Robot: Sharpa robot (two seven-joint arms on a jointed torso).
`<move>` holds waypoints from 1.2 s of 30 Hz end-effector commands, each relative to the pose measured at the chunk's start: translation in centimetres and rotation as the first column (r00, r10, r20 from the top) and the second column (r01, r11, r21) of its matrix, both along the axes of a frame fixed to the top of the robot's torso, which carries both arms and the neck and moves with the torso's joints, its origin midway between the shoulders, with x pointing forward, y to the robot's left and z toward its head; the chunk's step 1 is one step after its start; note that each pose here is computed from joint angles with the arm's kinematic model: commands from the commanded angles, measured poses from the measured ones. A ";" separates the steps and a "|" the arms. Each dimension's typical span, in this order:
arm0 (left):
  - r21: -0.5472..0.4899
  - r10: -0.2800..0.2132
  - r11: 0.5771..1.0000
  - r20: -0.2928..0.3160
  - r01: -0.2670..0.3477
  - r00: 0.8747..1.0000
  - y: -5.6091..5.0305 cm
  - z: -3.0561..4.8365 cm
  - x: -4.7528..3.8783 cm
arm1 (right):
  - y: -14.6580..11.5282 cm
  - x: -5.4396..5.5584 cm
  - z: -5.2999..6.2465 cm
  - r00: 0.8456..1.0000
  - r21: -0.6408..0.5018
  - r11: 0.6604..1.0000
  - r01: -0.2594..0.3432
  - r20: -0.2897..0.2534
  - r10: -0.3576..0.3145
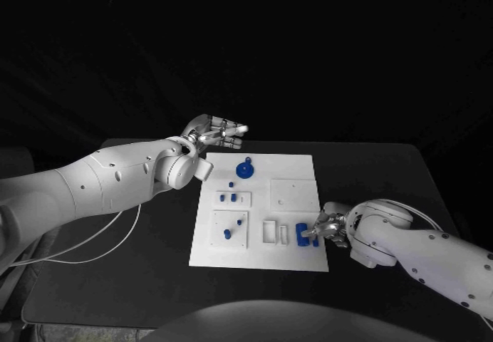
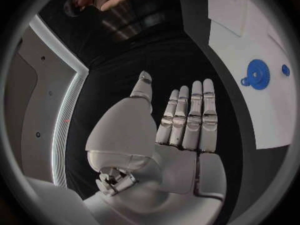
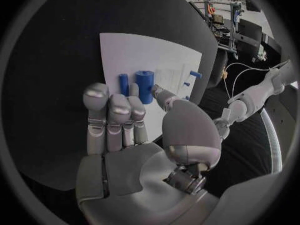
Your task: Assemble the parts on the task board
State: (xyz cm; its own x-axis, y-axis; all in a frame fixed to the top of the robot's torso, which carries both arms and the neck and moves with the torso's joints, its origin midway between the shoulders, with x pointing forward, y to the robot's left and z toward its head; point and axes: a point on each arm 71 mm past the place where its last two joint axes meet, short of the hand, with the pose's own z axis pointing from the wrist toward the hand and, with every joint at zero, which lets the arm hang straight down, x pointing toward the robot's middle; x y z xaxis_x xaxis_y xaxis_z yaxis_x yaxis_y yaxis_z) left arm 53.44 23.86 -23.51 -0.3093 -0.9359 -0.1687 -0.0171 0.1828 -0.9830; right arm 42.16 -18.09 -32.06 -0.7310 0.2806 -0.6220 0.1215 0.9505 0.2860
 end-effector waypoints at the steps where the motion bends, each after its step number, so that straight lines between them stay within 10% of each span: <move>1: -0.016 -0.023 1.000 -0.002 0.023 1.000 -0.4 0.05 -0.06 | 0.0 0.1 -0.3 1.000 -0.029 1.000 0.007 0.011 -0.006; 36: -0.021 -0.048 0.999 -0.025 0.047 0.999 -1.2 -0.14 0.01 | 4.2 0.4 -2.9 0.999 -0.050 0.997 -0.054 -0.003 0.054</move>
